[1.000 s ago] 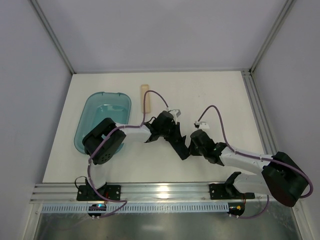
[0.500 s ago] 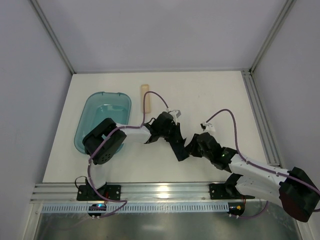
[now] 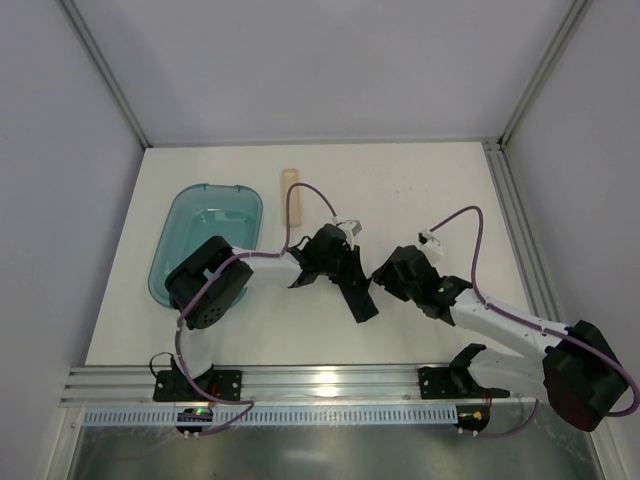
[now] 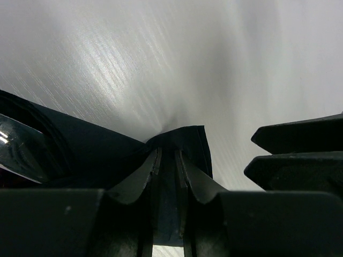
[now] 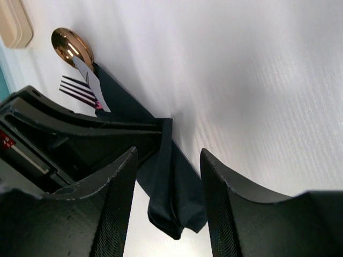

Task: Place the utensils on the paper napkin and roll it up
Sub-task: Roll the napkin at the center of the board.

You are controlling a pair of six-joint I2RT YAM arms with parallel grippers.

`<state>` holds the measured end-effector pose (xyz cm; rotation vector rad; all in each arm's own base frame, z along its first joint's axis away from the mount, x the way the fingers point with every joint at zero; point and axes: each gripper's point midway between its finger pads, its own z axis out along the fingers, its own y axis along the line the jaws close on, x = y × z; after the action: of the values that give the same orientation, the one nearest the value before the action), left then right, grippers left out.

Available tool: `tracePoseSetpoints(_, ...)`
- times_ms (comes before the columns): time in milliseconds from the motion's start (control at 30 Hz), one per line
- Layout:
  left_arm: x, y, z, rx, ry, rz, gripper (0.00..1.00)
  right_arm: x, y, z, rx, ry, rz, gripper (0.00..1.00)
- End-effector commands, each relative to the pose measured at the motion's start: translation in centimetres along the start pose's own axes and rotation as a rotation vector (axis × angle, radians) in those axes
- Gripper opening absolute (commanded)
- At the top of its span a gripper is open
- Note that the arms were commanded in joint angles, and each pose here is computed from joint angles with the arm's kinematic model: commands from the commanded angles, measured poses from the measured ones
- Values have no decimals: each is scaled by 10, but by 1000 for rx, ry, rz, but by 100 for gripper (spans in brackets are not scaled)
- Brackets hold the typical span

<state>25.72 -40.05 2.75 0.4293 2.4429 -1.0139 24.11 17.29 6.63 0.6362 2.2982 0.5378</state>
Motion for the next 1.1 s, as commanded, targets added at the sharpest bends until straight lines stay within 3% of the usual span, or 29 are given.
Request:
tracePoseSetpoints(0,1,-3,0,7,-10,10,20,-15,21,1,0,-21,94,53)
tracePoseSetpoints(367,2,3,-1,-16,-12,14,20,-1,8,25,97,34,164,49)
tracePoseSetpoints(1067,2,6,1,-30,-8,26,20,18,15,45,47,94,232,41)
